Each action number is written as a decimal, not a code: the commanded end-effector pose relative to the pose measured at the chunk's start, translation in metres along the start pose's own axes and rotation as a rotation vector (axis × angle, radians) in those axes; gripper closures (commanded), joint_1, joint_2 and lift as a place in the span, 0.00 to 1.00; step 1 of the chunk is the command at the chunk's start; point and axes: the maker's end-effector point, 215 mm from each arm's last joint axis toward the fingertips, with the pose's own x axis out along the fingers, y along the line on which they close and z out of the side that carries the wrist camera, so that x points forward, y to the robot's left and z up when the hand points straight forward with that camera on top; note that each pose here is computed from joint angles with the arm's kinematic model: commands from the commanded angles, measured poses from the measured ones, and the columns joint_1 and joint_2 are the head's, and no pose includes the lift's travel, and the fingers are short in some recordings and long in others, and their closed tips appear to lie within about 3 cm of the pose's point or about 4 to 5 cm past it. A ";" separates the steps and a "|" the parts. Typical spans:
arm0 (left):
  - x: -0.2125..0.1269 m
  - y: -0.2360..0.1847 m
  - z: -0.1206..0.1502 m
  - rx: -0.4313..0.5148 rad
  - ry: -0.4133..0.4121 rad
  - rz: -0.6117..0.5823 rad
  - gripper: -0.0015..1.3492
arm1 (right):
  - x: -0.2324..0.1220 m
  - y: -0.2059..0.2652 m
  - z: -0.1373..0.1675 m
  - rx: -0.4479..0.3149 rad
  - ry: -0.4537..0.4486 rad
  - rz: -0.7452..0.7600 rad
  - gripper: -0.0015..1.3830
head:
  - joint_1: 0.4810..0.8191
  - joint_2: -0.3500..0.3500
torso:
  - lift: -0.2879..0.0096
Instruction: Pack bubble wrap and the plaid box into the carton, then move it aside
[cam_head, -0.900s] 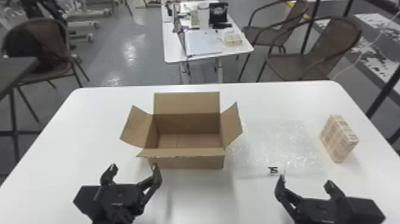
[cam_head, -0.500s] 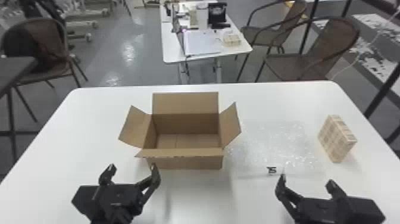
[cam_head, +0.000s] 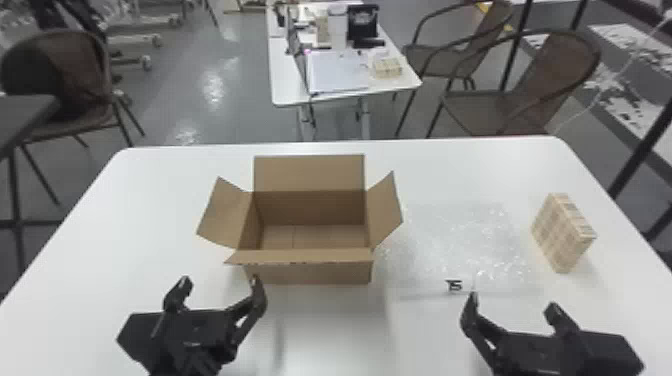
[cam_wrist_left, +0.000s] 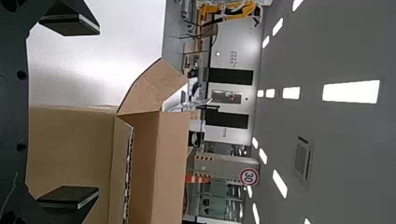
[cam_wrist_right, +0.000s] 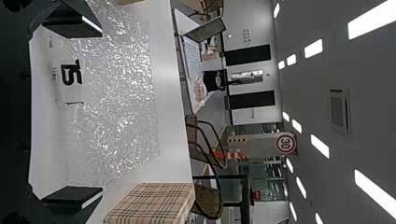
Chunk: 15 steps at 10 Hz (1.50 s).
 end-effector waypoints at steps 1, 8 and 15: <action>-0.001 0.003 -0.003 -0.001 0.012 0.006 0.07 | -0.001 0.000 -0.001 0.002 0.003 0.000 0.08 | 0.63 0.60 | 0.51; 0.025 0.077 0.031 -0.050 0.001 0.085 0.15 | -0.002 -0.002 -0.005 0.011 0.012 -0.001 0.08 | 0.63 0.72 | 0.51; 0.083 0.048 0.034 -0.178 0.102 -0.047 0.17 | 0.003 0.002 -0.006 0.015 0.013 0.006 0.08 | 0.63 0.69 | 0.51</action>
